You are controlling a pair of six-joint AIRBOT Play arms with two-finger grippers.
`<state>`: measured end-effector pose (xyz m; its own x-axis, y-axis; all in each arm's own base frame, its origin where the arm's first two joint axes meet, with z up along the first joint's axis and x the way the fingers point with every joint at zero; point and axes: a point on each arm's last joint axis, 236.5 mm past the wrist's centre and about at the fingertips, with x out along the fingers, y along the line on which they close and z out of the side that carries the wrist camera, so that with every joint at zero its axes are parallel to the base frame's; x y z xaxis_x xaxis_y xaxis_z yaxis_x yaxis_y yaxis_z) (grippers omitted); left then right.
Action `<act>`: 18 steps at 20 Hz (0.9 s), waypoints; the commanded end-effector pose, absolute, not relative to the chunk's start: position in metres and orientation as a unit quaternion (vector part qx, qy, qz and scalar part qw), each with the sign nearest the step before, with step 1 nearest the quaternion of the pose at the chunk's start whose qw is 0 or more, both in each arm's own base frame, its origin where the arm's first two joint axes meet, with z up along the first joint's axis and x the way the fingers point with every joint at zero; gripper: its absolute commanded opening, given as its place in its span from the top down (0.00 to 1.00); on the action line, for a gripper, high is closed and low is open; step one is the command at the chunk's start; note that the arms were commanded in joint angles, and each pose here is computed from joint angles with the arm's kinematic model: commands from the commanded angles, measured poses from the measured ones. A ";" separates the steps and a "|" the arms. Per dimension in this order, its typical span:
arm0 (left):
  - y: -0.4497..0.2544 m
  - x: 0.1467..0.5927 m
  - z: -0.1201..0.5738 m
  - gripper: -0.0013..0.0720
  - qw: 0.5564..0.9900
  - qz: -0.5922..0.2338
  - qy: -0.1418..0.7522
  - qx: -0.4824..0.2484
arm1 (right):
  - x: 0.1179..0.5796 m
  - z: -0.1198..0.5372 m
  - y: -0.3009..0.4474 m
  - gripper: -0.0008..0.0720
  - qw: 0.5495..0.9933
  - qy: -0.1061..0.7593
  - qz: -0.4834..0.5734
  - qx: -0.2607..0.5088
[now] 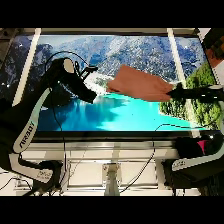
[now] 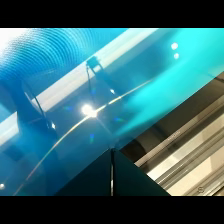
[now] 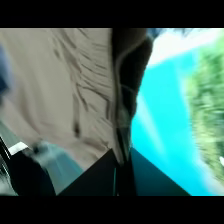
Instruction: Fold the clothes and pants, and hang the long-sleeved shirts on hangers.
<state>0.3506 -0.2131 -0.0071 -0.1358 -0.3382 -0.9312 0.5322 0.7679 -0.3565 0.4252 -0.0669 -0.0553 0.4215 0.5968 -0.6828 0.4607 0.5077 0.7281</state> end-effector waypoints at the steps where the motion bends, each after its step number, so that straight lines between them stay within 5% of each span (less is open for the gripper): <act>1: -0.213 0.351 -0.007 0.98 0.654 -0.333 0.676 0.072 | 0.398 -0.024 -0.161 0.97 0.709 0.491 -0.036 0.505; 7: -0.215 0.350 -0.007 0.98 0.653 -0.334 0.676 0.072 | 0.268 0.001 -0.307 0.97 0.698 0.418 -0.195 0.548; 11: -0.216 0.349 -0.007 0.98 0.653 -0.329 0.679 0.067 | 0.191 -0.006 -0.343 0.97 0.665 0.417 -0.264 0.560; 15: -0.216 0.349 -0.007 0.98 0.653 -0.329 0.679 0.068 | 0.162 -0.016 -0.346 0.94 0.646 0.443 -0.291 0.549; 17: -0.216 0.349 -0.007 0.97 0.653 -0.329 0.679 0.068 | 0.169 -0.011 -0.347 0.46 0.634 0.422 -0.299 0.575; 18: -0.216 0.349 -0.008 0.97 0.652 -0.329 0.679 0.067 | 0.175 -0.001 -0.352 0.40 0.633 0.404 -0.303 0.587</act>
<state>0.3492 -0.2159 -0.0071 -0.1380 -0.3380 -0.9310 0.5209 0.7747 -0.3585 0.1785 -0.3463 -0.0091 0.4788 0.1067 -0.8714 0.8471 0.2045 0.4905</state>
